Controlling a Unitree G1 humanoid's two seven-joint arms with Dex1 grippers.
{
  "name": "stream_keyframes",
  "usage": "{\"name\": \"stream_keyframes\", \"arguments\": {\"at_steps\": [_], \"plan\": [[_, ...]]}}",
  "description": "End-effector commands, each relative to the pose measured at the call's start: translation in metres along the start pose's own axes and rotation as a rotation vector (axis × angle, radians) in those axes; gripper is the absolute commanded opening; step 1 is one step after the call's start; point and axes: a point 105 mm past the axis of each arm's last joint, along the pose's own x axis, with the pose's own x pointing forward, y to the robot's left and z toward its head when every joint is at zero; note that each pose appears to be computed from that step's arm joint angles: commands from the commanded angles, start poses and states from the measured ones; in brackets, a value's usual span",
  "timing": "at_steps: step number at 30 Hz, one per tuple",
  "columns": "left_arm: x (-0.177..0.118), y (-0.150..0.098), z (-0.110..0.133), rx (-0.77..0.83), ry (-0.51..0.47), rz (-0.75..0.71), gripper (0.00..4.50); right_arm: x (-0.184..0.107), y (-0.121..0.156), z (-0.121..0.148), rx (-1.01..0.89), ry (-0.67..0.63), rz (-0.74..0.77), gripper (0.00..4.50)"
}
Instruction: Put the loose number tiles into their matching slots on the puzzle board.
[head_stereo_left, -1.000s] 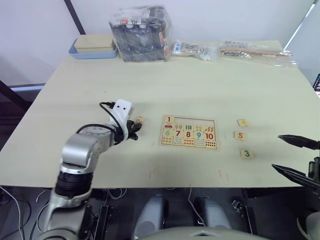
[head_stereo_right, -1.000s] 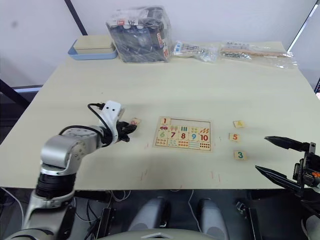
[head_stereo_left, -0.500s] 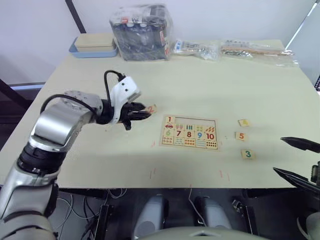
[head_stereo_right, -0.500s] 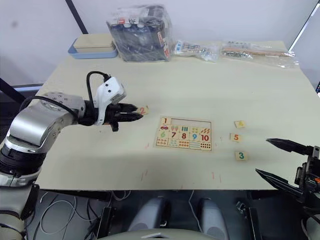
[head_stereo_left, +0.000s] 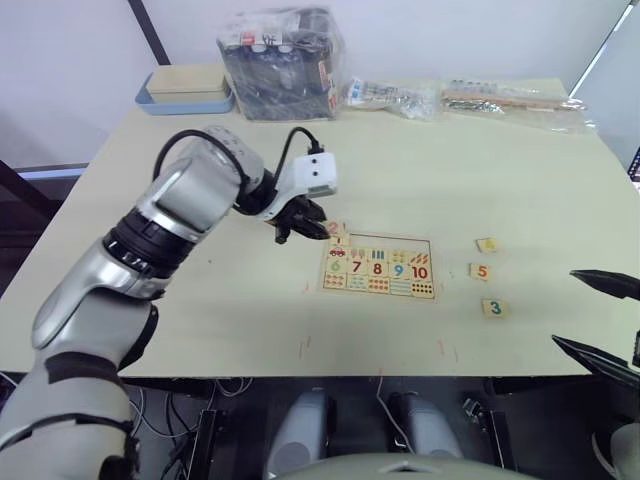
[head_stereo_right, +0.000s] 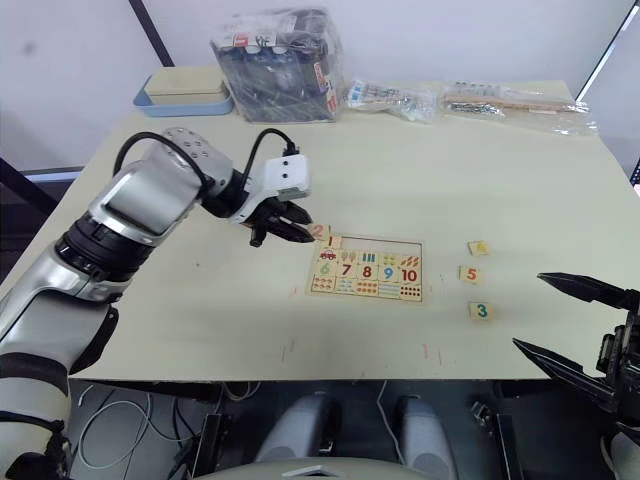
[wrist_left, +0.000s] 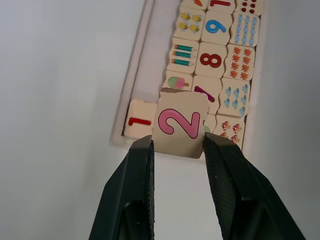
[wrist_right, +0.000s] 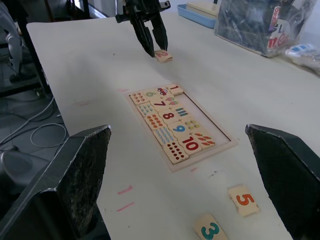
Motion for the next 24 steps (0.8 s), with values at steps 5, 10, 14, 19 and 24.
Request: {"name": "stream_keyframes", "arguments": {"at_steps": [5, 10, 14, 19, 24], "plan": [[0.013, 0.004, 0.020, 0.053, 0.087, -0.002, 0.98, 0.006, 0.004, 0.011, -0.054, -0.028, -0.007, 4.50], [0.029, 0.009, 0.024, 0.042, 0.108, 0.005, 0.98, 0.013, 0.008, 0.012, -0.054, -0.038, 0.002, 4.50], [0.037, 0.017, 0.025, 0.050, 0.116, 0.035, 0.98, 0.017, 0.009, 0.013, -0.057, -0.051, 0.000, 4.50], [0.046, 0.022, 0.023, 0.056, 0.130, 0.047, 0.98, 0.017, 0.011, 0.012, -0.057, -0.051, -0.010, 4.50], [0.052, 0.027, 0.020, 0.066, 0.143, 0.062, 0.98, 0.016, 0.014, 0.012, -0.056, -0.052, -0.027, 4.50]]}}
